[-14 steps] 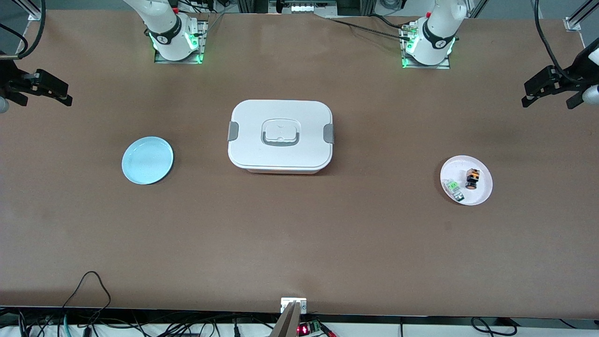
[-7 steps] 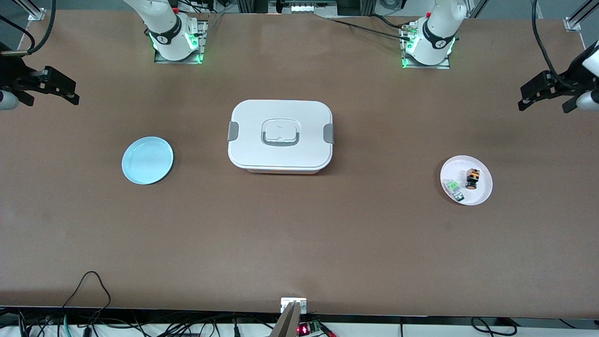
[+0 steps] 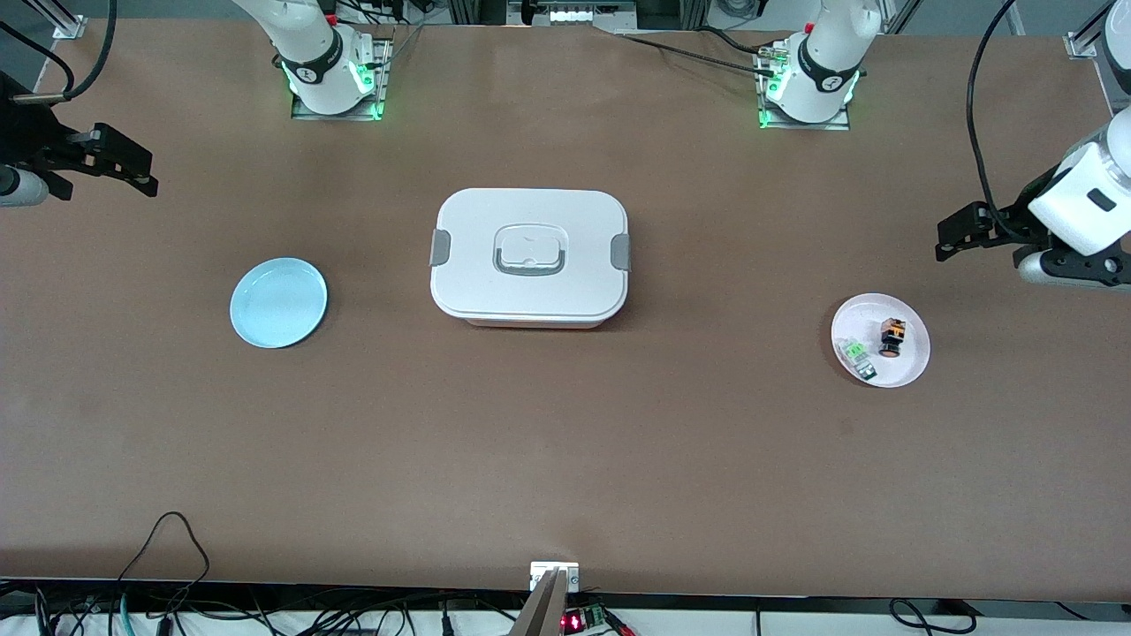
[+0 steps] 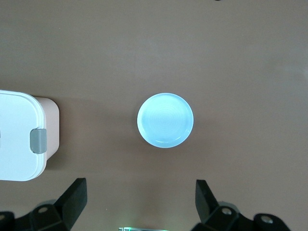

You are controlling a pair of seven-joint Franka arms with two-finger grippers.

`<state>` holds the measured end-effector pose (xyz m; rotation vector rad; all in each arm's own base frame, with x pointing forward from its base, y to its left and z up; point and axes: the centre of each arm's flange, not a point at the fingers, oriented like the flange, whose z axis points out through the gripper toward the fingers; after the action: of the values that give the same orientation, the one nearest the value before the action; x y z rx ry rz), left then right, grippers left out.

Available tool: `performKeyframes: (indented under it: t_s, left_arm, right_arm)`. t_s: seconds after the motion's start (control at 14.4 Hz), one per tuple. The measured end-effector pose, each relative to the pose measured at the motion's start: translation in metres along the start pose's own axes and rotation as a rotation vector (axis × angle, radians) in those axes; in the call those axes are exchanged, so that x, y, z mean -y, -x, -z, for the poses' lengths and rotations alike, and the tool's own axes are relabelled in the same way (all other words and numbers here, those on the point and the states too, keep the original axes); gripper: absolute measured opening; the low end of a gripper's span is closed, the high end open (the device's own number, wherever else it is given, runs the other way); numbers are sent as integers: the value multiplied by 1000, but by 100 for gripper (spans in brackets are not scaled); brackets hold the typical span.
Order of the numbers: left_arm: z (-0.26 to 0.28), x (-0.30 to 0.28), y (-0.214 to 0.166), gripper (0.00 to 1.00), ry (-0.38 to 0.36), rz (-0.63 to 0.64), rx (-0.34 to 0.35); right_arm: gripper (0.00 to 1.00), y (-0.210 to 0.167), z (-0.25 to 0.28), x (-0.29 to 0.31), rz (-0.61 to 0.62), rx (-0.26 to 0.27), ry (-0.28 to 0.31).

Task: Transfer orange switch to right arm and place

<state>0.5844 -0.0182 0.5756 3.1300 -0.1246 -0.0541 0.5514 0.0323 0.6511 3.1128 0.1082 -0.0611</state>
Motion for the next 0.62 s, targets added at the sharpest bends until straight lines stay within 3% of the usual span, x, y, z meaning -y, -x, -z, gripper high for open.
performKeyframes:
  t_s: [0.28, 0.48, 0.62]
  left_arm:
    - [-50, -1, -11, 100, 10, -71, 85]
    - [-107, 18, -28, 100, 34, -293, 122]
    - [-152, 45, -34, 100, 46, -438, 103]
  right_arm:
    - [100, 0, 0, 0, -3, 0, 0]
    - [100, 0, 0, -3, -10, -1, 0]
    - [100, 0, 0, -5, -13, -2, 0]
